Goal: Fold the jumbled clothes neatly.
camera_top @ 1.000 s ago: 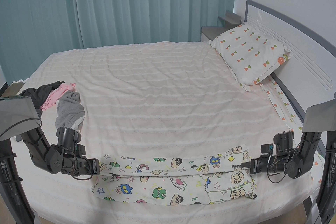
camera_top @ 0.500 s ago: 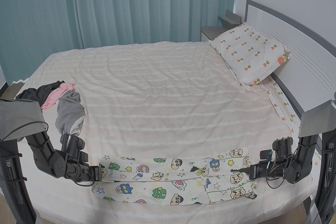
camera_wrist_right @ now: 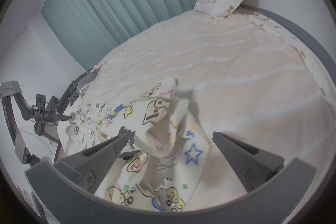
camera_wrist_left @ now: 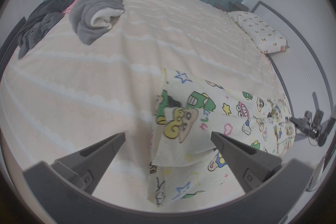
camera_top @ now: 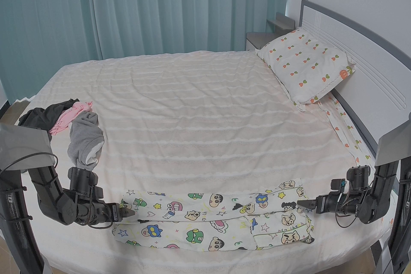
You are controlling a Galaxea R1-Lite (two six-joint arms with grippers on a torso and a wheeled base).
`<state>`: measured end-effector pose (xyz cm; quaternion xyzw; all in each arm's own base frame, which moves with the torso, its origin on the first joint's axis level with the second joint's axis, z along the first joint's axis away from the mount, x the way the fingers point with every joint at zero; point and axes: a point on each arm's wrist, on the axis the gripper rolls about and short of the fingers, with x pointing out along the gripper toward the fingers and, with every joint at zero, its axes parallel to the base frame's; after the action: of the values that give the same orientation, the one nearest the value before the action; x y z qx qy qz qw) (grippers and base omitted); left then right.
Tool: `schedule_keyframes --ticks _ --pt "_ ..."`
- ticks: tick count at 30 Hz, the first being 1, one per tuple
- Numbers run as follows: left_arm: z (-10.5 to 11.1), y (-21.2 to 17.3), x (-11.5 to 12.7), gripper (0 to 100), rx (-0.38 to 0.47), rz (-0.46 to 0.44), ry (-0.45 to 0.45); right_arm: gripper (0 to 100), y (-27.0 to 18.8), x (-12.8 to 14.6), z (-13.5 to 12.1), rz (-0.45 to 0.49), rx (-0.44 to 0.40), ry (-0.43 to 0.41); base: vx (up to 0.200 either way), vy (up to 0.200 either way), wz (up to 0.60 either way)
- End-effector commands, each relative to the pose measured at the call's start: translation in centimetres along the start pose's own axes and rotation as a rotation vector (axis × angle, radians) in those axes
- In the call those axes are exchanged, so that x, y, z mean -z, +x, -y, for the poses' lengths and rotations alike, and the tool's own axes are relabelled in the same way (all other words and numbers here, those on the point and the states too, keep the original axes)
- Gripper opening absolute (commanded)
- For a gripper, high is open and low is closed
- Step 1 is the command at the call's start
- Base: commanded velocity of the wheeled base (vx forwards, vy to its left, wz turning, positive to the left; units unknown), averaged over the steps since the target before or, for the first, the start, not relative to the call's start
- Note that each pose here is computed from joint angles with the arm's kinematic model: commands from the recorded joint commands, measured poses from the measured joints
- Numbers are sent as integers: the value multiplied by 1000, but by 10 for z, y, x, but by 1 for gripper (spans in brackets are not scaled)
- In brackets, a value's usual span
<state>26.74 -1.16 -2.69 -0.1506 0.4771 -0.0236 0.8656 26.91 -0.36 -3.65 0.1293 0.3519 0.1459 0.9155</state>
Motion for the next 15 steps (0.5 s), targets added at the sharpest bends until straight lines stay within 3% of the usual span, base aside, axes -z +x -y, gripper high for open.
schedule_keyframes --ticks 1,2,3,5,6,7,8,12,15 --pt "-12 -15 -10 100 20 51 -122 100 -25 -21 2 115 22 3 0 0 0" --pt "-12 -15 -10 100 25 53 -128 100 -25 -21 2 118 22 3 0 0 0" --pt "-12 -25 -16 100 103 68 -208 100 -32 -32 -3 162 13 6 0 0 0" --pt "-12 -25 -16 100 108 68 -215 100 -32 -33 -4 167 11 6 0 0 0" --pt "-12 -37 -21 100 203 76 -302 100 -37 -46 -14 221 -16 5 0 0 0" --pt "-12 -37 -21 100 203 76 -302 100 -37 -46 -14 221 -16 5 0 0 0" --pt "-7 -46 -23 100 289 62 -372 100 -33 -60 -34 256 -76 -2 0 0 0" --pt "-2 -54 -23 100 439 -11 -482 100 -8 -67 -69 209 -126 32 0 0 0" --pt "-3 -54 -24 100 473 -23 -491 100 6 -71 -83 191 -154 85 0 0 0"
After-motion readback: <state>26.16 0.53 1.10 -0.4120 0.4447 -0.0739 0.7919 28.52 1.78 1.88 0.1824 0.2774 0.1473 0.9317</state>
